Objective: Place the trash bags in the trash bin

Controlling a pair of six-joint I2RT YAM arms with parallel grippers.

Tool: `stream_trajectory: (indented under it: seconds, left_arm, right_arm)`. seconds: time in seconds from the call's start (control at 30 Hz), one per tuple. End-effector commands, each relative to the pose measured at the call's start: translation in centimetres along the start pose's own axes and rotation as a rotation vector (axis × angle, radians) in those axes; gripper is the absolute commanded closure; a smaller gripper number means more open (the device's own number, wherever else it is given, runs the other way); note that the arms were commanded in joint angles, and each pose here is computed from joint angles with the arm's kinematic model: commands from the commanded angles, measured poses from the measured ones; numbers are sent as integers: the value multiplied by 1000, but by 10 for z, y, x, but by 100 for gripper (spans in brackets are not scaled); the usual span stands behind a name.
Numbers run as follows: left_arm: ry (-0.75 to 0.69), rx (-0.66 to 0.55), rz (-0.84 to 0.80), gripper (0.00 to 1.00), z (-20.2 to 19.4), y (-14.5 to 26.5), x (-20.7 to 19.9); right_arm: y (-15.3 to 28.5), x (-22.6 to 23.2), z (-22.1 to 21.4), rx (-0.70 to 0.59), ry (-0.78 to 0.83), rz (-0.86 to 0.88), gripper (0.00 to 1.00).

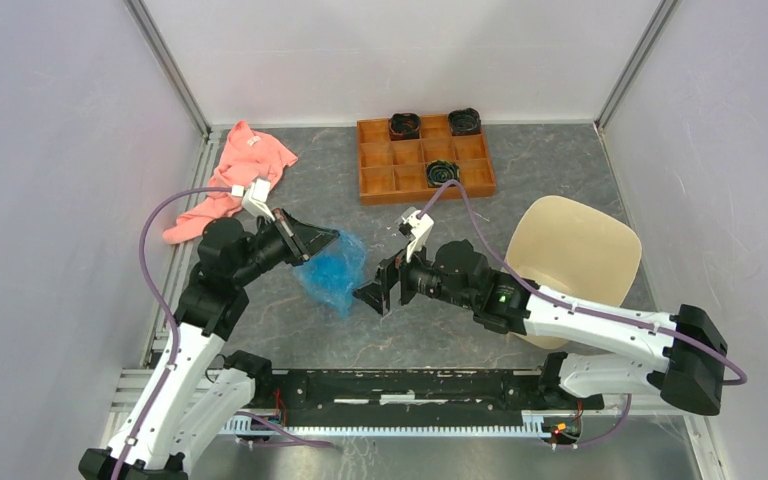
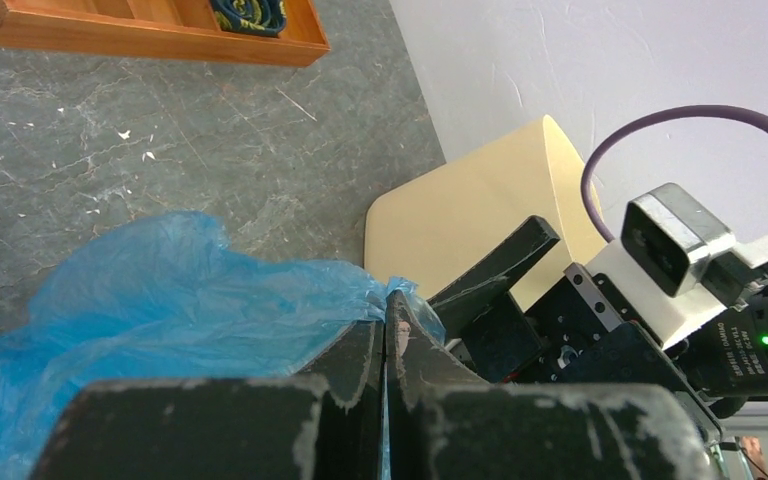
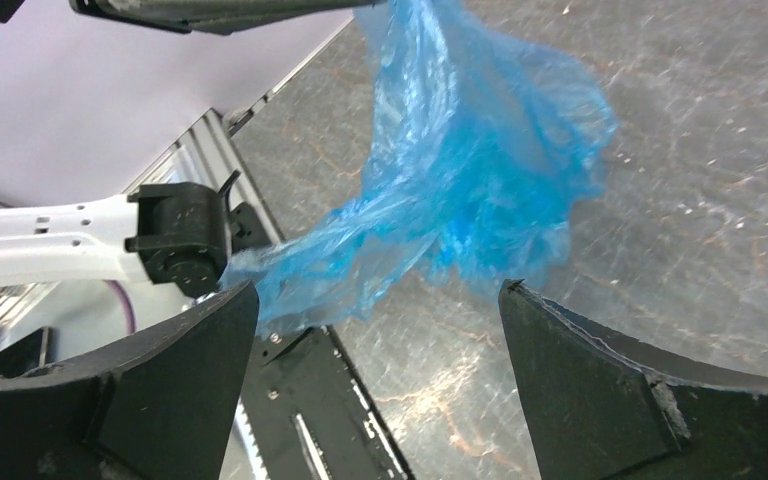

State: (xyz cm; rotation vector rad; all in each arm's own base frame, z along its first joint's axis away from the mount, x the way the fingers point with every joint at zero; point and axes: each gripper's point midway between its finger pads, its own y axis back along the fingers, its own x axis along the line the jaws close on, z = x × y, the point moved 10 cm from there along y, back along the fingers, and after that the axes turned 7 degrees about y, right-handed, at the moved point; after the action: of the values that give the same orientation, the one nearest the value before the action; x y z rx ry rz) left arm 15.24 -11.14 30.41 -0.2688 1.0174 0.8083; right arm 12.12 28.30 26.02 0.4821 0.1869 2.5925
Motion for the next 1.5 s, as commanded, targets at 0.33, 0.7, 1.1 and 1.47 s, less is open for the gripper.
stream_trajectory:
  seconds: [0.33,0.7,1.1,1.47]
  left_arm:
    - [22,15,-43,98,-6,4,0]
    - [35,17,-41,98,-6,3,-1]
    - [-23,-18,112,66,-4,6,12]
    - [14,-25,273,0,-21,-2,55]
  right_arm:
    - [5,2,1,-111,-59,-61,2]
    - [-42,1,2,-75,23,-269,8]
    - [-49,-25,0,-68,105,-398,100]
    - [-34,-73,-19,114,-14,-325,100]
